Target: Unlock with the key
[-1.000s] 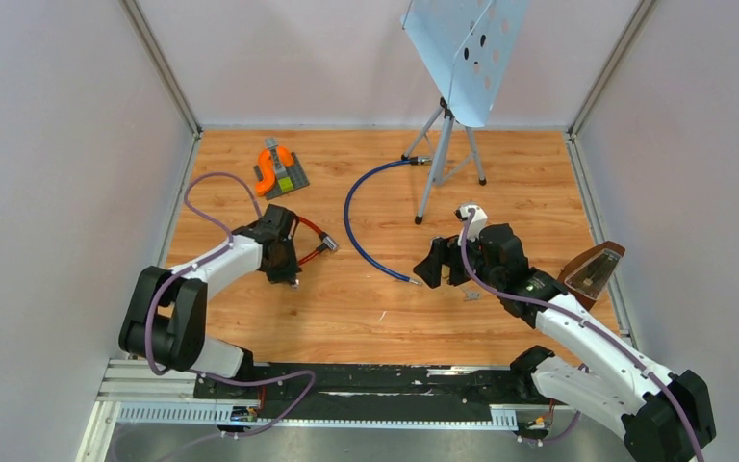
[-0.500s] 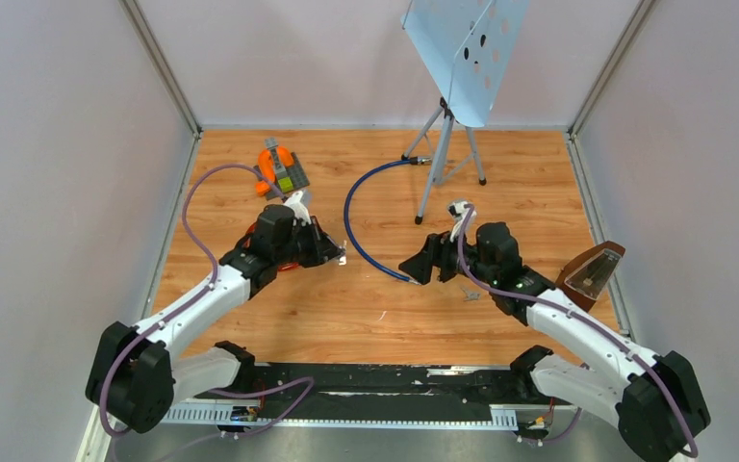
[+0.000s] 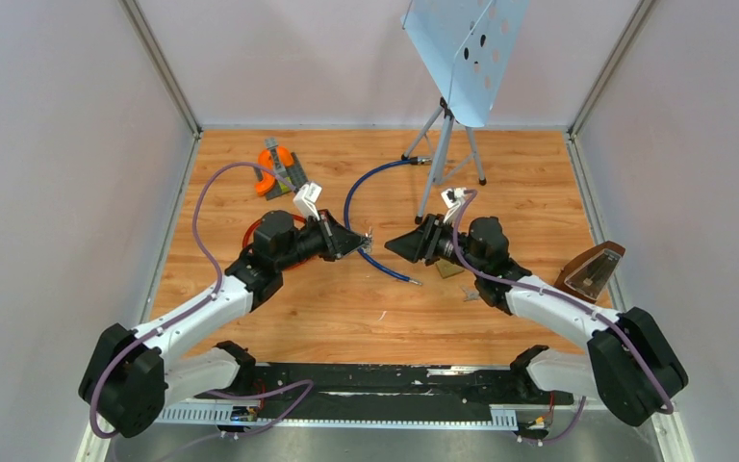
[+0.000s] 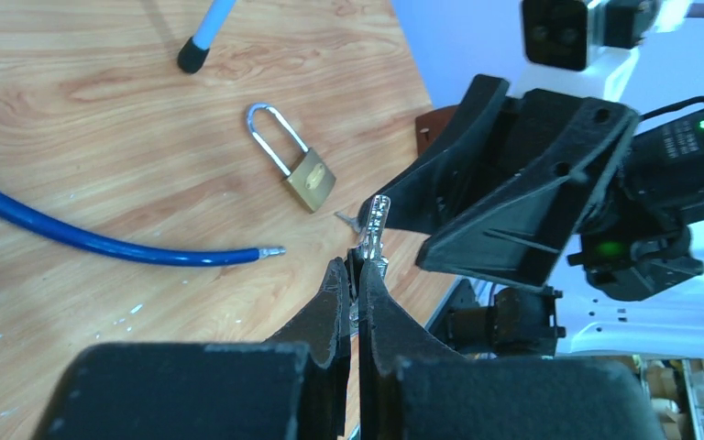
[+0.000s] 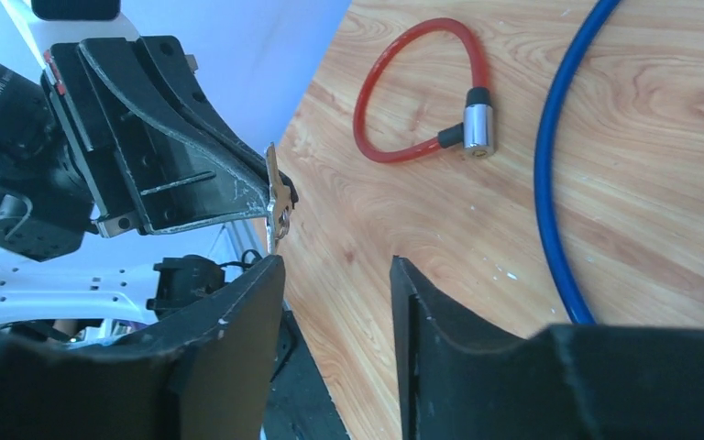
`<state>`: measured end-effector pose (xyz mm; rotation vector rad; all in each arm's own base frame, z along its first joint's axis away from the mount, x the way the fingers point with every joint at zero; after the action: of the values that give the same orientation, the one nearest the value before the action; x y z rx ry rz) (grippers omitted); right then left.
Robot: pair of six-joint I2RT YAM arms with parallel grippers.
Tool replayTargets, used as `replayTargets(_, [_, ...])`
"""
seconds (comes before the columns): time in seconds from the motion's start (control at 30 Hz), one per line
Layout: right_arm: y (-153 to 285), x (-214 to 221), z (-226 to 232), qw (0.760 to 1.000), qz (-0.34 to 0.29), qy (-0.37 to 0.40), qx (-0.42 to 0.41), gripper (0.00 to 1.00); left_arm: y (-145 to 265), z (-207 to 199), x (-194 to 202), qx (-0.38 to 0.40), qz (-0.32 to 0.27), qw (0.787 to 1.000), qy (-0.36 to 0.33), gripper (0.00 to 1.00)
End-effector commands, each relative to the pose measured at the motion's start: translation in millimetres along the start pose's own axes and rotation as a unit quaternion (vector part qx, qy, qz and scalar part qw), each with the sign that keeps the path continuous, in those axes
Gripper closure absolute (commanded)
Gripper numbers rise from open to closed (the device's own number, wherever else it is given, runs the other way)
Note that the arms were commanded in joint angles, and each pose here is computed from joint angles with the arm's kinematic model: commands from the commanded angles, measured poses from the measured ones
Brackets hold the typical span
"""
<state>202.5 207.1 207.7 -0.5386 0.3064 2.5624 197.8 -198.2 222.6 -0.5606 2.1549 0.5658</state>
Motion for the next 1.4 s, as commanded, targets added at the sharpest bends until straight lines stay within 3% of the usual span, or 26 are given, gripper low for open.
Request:
replayTargets(0.0, [-7, -9, 23, 0.997, -0.009, -0.005, -0.077, 0.56, 0, -14, -13, 0.033, -0.046, 0.998, -0.001, 1.0])
replayTargets(0.97, [-22, -5, 33, 0.992, 0.023, 0.012, -0.125, 0.73, -7, -22, -11, 0.043, -0.04, 0.998, -0.002, 1.0])
replayTargets(1.17, [-23, -5, 30, 0.992, 0.022, 0.013, -0.12, 0.82, -7, -24, -12, 0.047, -0.041, 0.998, -0.003, 1.0])
replayTargets(1.37, [-23, -4, 26, 0.993, 0.019, 0.02, -0.116, 1.0, -4, -27, -12, 0.052, -0.045, 0.998, -0.006, 1.0])
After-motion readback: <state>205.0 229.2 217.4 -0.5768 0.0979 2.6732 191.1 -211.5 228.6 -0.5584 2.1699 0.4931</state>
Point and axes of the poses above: each gripper's point midway between its finger pads, its own y axis back along the fingers, its own z axis along the line the jaws close on, x = y × z, the point moved 9 cm from there along y, back along the fingers, and after that the axes turned 15 degrees about -y, right-handed, at the moved point
